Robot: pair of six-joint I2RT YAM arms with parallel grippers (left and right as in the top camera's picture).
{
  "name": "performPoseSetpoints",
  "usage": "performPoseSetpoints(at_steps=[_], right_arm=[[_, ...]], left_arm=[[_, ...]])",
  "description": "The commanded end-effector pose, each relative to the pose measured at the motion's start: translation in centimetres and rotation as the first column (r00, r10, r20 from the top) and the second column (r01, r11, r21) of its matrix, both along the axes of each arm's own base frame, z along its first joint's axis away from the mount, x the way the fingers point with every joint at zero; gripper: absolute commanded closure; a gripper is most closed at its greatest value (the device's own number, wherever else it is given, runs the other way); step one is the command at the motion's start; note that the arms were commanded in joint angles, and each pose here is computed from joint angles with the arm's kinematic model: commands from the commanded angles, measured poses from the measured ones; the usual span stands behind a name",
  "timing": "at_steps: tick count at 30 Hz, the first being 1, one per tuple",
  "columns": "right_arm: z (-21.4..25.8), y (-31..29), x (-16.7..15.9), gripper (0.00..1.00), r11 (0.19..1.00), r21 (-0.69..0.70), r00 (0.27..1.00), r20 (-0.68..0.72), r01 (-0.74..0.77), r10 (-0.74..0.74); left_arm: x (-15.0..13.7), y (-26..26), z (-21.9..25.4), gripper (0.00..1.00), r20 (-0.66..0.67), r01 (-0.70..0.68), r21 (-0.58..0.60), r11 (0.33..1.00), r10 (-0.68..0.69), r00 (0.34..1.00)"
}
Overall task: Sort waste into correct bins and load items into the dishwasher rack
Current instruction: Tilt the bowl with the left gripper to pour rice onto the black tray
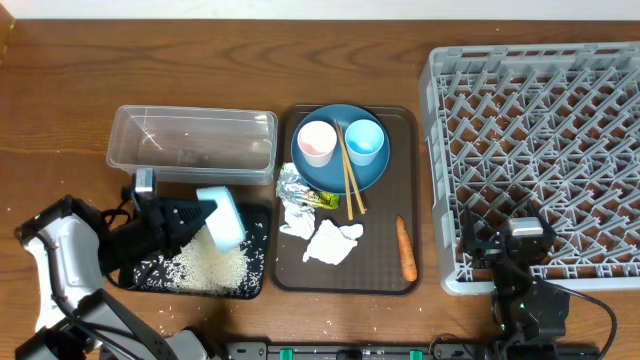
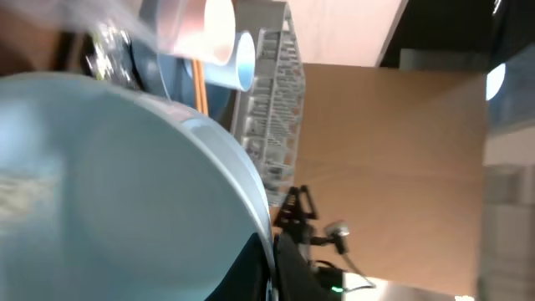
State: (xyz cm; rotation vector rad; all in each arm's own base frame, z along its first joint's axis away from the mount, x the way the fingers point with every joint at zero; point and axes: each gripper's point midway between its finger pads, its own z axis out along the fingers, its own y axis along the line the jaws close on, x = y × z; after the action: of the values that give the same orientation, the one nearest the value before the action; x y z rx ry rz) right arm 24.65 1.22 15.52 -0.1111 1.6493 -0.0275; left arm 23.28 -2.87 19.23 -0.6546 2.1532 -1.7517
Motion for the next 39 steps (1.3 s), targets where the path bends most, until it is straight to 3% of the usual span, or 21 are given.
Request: performPoseSetpoints(at_steps=[1,3,5,9,12,15,17,22,25,29,32,39], right_arm=[[-0.1,-0.4,0.0,0.01,1.000,-0.007,1.000,-0.005,0.021,-0.021],[-0.1,-0.4,0.0,0.01,1.000,-0.007,1.000,-0.005,0.021,-0.021],[-0.1,-0.4,0.0,0.01,1.000,-0.007,1.000,-0.005,0.021,-0.021],[-0.1,-0.4,0.0,0.01,1.000,-0.007,1.000,-0.005,0.021,-0.021],[-0.1,-0.4,0.0,0.01,1.000,-0.007,1.000,-0.005,0.021,-0.021],[-0.1,-0.4,0.0,0.01,1.000,-0.007,1.000,-0.005,0.021,-0.021],[-0.1,-0.4,0.0,0.01,1.000,-0.007,1.000,-0.005,0.021,-0.021],[-0.1,-0.4,0.0,0.01,1.000,-0.007,1.000,-0.005,0.021,-0.021],[-0.1,-0.4,0.0,0.01,1.000,-0.007,1.000,-0.005,0.021,-0.021],[-0.1,-0.4,0.0,0.01,1.000,-0.007,1.000,-0.005,0.021,-0.021],[-0.1,-0.4,0.0,0.01,1.000,-0.007,1.000,-0.005,0.021,-0.021],[-0.1,-0.4,0.0,0.01,1.000,-0.007,1.000,-0.005,0.021,-0.021]], left_arm=[[0.5,0.3,0.5,0.94,0.050,-0.022,-0.007,1.000,0.022,0.999],[1.0,1.0,-0.4,0.94,0.069,-0.023,0.042,0.999,0.020,0.997],[0.8,0.9,-0.7,0.94,-0.016,-0.028,0.010,1.000,0.028,0.999],[1.4,1.5,-1.4,0.94,0.048,-0.024,0.077,0.997,0.020,0.999],[0.9,1.2,-1.6,0.94,-0.065,-0.032,0.028,0.999,0.033,0.997],[1.6,2.0,-2.3,0.94,0.003,-0.033,0.094,0.995,0.033,0.999],[1.5,2.1,-2.6,0.94,-0.072,-0.045,0.067,0.997,0.049,0.996],[0.6,1.3,-1.7,0.94,-0.111,-0.038,0.009,0.999,0.039,0.993],[0.8,0.9,-0.2,0.94,0.039,-0.031,0.006,1.000,0.030,0.999],[0.5,0.7,-0.2,0.94,-0.029,-0.035,-0.030,0.999,0.034,0.999],[0.5,0.9,-0.7,0.94,0.035,-0.009,0.037,0.999,0.008,0.999],[0.0,0.8,-1.7,0.94,0.014,0.025,0.092,0.995,-0.026,1.000]])
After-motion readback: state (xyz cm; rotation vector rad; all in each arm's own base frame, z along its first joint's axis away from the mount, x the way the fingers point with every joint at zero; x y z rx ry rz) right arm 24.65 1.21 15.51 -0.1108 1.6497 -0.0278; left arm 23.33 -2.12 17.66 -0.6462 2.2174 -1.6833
